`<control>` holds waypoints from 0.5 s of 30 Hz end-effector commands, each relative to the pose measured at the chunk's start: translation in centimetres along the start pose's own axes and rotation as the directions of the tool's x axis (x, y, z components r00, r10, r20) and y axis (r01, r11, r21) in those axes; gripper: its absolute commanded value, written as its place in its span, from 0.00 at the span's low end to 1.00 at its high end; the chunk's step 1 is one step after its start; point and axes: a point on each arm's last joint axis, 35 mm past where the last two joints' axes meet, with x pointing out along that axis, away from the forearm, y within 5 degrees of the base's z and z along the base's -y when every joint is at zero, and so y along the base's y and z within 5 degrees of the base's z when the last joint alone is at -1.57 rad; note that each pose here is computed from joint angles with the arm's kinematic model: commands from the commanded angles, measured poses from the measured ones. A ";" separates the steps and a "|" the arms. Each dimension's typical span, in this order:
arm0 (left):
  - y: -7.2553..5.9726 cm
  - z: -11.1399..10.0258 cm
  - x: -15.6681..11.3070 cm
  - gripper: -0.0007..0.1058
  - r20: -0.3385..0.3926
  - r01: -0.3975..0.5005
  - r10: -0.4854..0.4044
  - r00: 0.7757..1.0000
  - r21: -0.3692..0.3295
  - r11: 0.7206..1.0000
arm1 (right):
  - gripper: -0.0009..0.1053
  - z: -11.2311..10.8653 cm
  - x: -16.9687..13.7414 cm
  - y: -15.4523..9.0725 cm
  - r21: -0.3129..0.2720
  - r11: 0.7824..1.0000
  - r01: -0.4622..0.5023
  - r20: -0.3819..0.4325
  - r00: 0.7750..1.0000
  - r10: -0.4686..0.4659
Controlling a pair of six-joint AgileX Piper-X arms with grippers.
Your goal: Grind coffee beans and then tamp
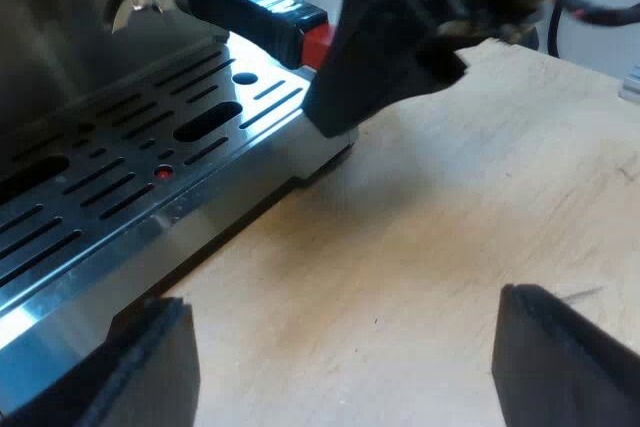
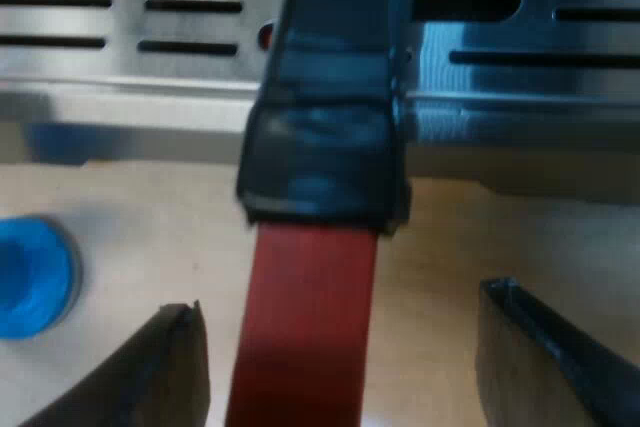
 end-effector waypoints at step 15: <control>-0.2 0.3 -0.1 0.60 0.021 0.014 -0.014 1.000 0.010 1.000 | 0.57 0.3 2.1 0.2 0.017 1.000 0.021 -0.004 1.000 -0.021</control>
